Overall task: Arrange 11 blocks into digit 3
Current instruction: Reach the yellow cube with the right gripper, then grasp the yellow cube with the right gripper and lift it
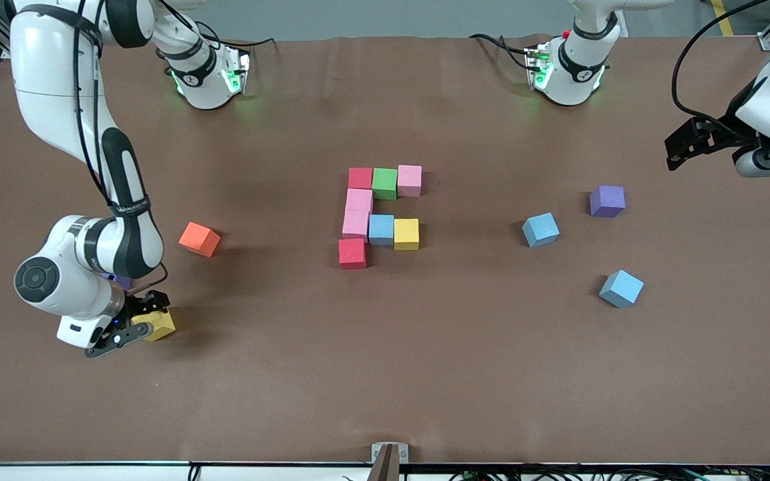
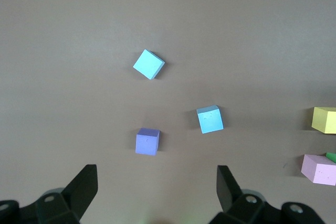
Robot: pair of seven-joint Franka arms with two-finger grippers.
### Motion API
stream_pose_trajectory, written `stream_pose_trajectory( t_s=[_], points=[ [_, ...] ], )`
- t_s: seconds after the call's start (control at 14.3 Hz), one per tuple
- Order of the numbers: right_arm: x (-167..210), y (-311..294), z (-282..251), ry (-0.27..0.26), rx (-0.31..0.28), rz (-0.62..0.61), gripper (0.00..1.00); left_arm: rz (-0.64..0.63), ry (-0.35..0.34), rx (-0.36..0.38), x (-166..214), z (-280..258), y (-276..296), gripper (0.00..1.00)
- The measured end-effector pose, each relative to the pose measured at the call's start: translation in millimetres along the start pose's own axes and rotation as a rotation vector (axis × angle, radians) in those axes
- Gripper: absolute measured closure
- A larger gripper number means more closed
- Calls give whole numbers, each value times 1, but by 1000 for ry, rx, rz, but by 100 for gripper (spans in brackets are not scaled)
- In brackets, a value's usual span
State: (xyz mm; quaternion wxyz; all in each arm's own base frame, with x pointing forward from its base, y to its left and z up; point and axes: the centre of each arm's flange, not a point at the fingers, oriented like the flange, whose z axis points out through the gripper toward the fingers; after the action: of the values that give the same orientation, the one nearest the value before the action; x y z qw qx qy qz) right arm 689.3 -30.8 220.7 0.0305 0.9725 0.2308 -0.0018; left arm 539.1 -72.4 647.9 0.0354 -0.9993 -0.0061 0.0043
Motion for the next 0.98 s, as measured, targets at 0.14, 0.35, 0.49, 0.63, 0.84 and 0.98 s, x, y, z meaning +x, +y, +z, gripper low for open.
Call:
stream_pose_trajectory(
  t_s=[0.14,0.35,0.49,0.63,0.84,0.98],
  points=[
    [-1,0,5,-6,0,-1,3,-3,-4,1,0,0,-2,0],
    [0,-1,8,-6,0,-2,15,-7,-10,1,2,3,-4,0],
    [1,-1,8,-6,0,-3,21,-8,2,-1,4,3,-4,0],
    [1,-1,7,-4,-2,-4,38,-8,17,-4,7,4,-3,0],
    [2,-1,6,-2,-3,-4,43,-3,7,-4,12,12,-1,0],
    [4,0,4,4,-6,10,46,1,5,-4,14,14,1,0]
  ],
)
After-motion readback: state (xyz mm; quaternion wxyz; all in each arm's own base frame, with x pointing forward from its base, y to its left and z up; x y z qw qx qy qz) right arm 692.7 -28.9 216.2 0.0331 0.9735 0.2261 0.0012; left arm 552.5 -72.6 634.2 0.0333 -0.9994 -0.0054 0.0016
